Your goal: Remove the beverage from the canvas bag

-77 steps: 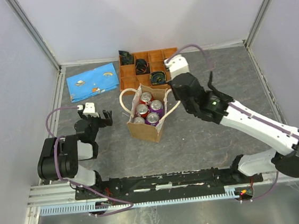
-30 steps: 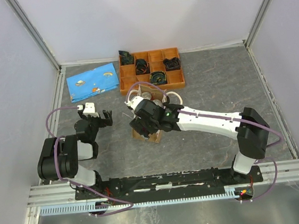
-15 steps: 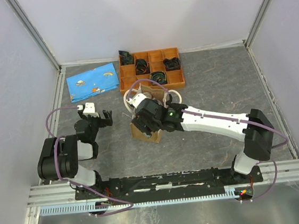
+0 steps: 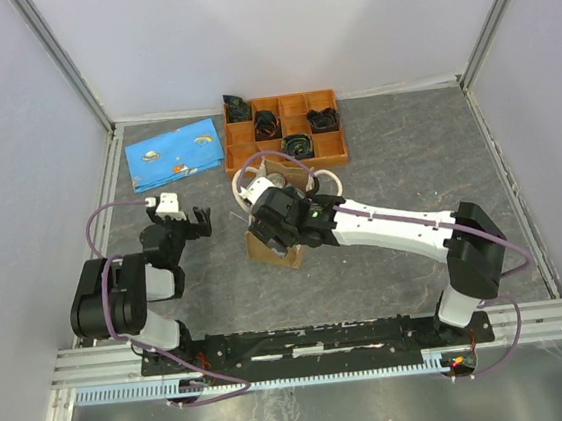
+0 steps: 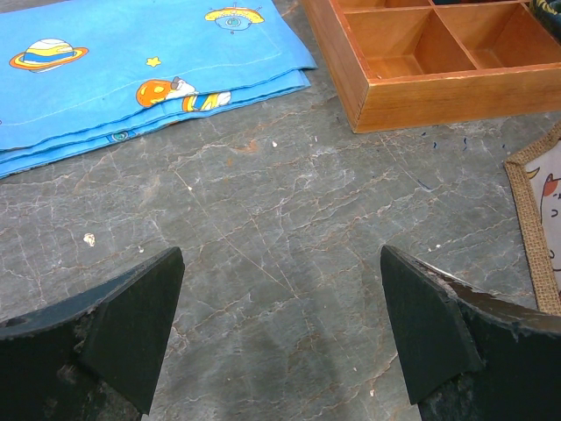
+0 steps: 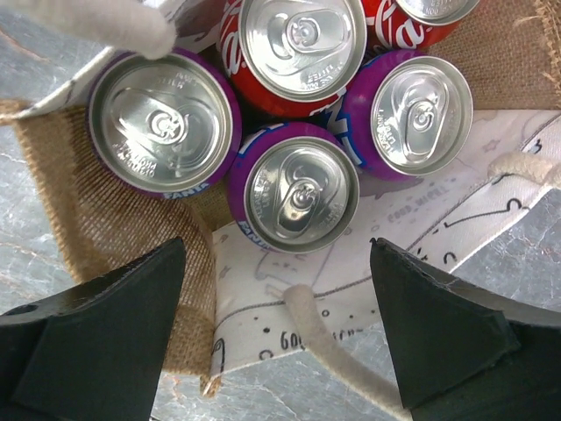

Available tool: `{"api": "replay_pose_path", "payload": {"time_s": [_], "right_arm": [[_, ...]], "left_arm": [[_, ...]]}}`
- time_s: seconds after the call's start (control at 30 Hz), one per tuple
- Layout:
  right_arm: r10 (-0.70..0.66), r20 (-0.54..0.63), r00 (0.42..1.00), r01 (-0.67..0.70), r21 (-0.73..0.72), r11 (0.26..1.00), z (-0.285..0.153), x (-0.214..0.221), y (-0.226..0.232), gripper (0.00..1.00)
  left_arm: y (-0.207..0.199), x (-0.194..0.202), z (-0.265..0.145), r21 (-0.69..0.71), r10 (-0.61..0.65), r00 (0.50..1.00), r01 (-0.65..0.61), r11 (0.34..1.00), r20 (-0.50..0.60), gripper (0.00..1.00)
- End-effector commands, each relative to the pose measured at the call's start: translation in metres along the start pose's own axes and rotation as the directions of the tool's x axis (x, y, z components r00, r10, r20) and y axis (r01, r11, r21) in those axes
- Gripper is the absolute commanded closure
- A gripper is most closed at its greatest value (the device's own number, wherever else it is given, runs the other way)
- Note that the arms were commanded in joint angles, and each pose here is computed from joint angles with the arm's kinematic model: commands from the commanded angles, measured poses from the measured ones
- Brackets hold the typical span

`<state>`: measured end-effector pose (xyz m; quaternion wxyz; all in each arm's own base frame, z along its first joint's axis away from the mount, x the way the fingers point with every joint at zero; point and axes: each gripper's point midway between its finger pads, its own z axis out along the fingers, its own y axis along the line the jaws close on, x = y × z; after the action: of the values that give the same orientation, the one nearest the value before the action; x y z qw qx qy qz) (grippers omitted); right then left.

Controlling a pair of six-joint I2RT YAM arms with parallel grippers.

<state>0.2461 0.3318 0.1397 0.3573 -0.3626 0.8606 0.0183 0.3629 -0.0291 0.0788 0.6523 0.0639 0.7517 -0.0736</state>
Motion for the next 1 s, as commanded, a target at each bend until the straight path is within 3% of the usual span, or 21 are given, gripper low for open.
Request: {"api": "replay_pose_path", "payload": {"time_s": [0.0, 0.4, 0.8, 0.97], "right_arm": [[-0.002, -0.014, 1.0, 0.002, 0.011, 1.0, 0.008, -0.002, -0.005, 0.06], [0.052, -0.071, 0.996, -0.053, -0.023, 0.998, 0.037, 0.007, -0.01, 0.07], [0.077, -0.164, 0.983, -0.088, -0.056, 0.995, 0.054, 0.036, 0.006, 0.18], [0.082, -0.2, 0.976, -0.092, -0.04, 0.995, 0.062, 0.048, 0.007, 0.31]], "left_arm": [[0.001, -0.016, 0.002, 0.007, 0.061, 0.996, -0.062, 0.998, 0.06, 0.01], [0.001, -0.017, 0.002, 0.007, 0.062, 0.996, -0.062, 0.998, 0.061, 0.01], [0.001, -0.016, 0.002, 0.007, 0.061, 0.996, -0.062, 0.998, 0.06, 0.01], [0.001, -0.016, 0.002, 0.007, 0.061, 0.996, -0.062, 0.998, 0.059, 0.01]]}}
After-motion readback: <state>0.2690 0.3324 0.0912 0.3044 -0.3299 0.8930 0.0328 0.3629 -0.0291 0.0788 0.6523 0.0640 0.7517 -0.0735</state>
